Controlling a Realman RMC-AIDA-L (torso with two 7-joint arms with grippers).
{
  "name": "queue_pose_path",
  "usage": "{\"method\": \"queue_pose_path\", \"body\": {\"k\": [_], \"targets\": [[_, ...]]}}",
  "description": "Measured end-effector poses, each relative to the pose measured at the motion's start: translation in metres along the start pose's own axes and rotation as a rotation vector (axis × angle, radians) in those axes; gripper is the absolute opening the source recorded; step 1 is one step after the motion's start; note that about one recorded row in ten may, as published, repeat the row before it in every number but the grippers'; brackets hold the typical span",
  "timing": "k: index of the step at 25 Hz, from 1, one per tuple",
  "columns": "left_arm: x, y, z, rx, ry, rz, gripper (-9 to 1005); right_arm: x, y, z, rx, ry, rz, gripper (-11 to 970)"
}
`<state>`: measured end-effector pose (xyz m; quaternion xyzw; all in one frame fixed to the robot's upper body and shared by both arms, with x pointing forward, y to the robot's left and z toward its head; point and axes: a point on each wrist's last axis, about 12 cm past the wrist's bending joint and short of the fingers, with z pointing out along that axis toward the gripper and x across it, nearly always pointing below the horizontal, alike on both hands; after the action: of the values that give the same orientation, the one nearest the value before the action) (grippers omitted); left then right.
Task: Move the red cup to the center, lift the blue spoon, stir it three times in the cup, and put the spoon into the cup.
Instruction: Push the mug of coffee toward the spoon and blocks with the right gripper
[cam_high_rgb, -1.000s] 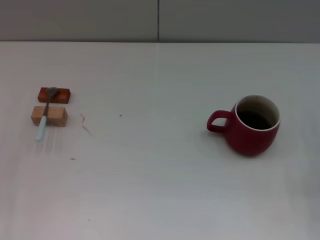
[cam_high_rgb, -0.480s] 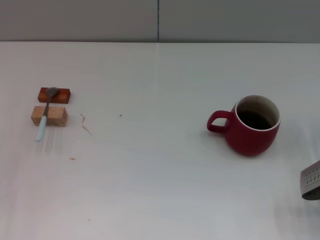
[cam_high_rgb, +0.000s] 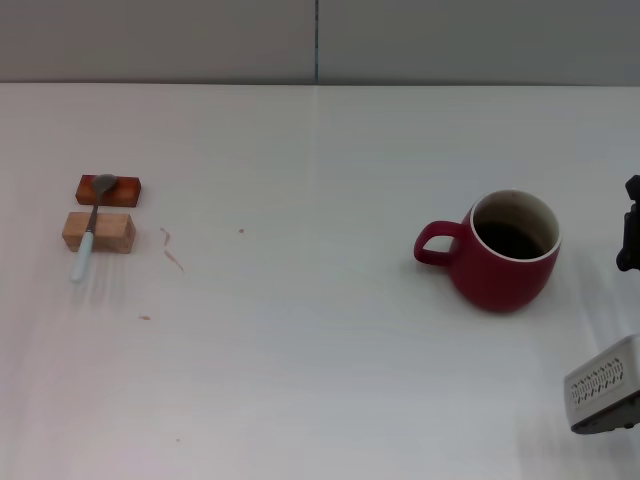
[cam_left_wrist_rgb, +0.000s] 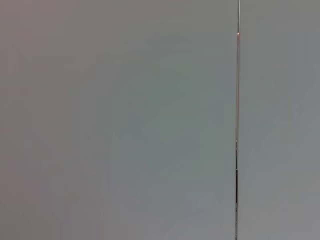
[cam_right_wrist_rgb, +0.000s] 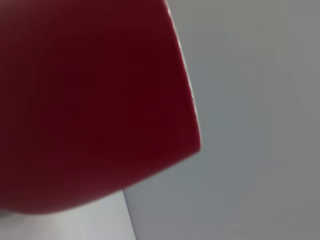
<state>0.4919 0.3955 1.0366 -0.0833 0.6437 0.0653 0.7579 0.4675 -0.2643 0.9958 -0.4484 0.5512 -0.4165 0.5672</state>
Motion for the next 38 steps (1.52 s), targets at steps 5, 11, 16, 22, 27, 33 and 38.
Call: {"method": "queue_pose_path", "body": {"k": [5, 11, 16, 22, 27, 33, 38], "targets": [[0.0, 0.002, -0.001, -0.003, -0.002, 0.004, 677, -0.008, 0.005, -0.002, -0.028, -0.035, 0.005, 13], [-0.001, 0.004, -0.002, -0.008, -0.006, 0.01, 676, -0.014, 0.009, -0.005, -0.061, -0.054, 0.014, 14], [-0.001, 0.005, -0.003, -0.01, -0.007, 0.01, 676, -0.017, 0.015, -0.008, -0.101, -0.059, 0.022, 14], [-0.001, 0.005, -0.003, -0.012, -0.006, 0.009, 676, -0.021, 0.019, -0.011, -0.127, -0.063, 0.035, 13], [-0.001, 0.005, -0.003, -0.012, -0.007, 0.007, 677, -0.024, 0.021, -0.01, -0.141, -0.073, 0.039, 13], [-0.001, 0.004, -0.005, -0.009, -0.014, 0.005, 677, -0.029, 0.024, -0.008, -0.17, -0.091, 0.039, 13], [-0.002, 0.005, -0.008, -0.009, -0.023, 0.005, 676, -0.033, 0.025, -0.004, -0.185, -0.103, 0.049, 13]]}}
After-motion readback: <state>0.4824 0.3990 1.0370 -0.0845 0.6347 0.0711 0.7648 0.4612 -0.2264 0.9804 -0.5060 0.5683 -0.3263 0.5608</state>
